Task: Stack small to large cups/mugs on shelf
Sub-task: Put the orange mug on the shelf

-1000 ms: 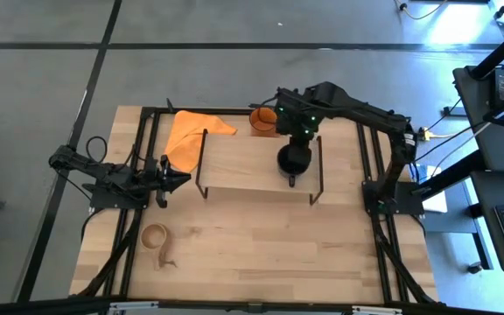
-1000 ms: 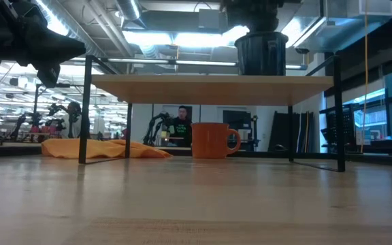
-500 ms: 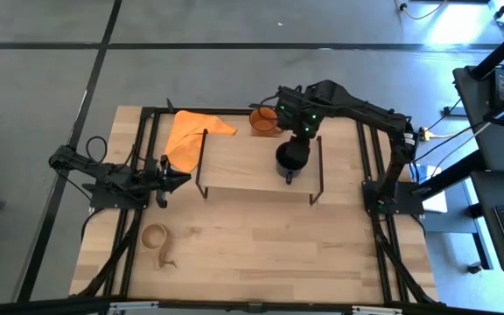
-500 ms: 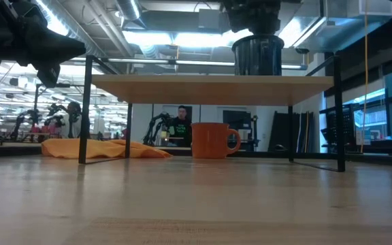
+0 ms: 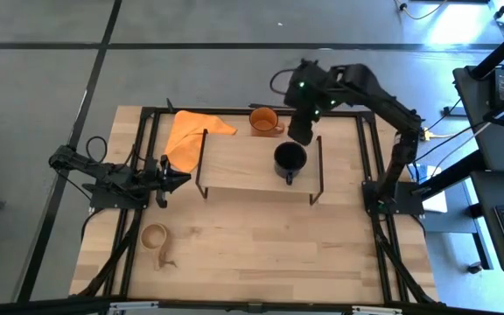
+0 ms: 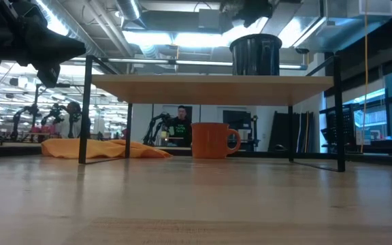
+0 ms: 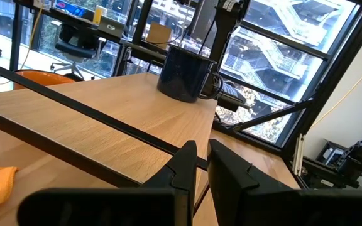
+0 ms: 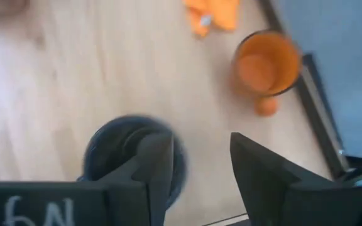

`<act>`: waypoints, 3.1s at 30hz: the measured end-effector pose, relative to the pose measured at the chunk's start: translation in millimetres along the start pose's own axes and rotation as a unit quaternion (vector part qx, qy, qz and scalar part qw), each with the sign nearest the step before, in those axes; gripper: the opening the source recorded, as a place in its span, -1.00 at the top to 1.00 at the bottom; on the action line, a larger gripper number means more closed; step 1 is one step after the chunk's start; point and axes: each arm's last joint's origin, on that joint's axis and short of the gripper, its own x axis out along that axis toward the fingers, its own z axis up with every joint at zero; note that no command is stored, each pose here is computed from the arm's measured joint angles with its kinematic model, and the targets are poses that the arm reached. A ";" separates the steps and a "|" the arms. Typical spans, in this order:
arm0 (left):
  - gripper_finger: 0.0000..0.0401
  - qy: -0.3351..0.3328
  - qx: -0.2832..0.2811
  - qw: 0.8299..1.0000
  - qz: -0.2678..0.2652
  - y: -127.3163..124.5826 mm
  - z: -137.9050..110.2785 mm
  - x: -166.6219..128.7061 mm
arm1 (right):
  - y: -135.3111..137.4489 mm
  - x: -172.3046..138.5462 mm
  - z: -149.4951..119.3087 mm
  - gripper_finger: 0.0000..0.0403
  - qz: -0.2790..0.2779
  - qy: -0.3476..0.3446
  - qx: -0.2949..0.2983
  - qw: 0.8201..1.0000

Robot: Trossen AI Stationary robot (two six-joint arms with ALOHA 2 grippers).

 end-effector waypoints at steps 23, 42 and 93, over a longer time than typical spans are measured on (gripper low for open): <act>0.84 -0.050 -0.041 0.998 0.014 -1.1 8.8 -0.4 | -133.2 104.7 38.5 0.21 0.028 -0.035 0.138 0.989; 0.84 -0.183 -0.014 0.975 0.127 -14.0 131.5 -31.9 | -193.1 168.1 24.8 0.21 0.015 0.021 0.287 0.958; 0.79 0.312 -0.116 0.943 -0.022 270.4 198.5 231.5 | -213.8 200.5 -7.0 0.21 0.102 0.076 0.356 0.926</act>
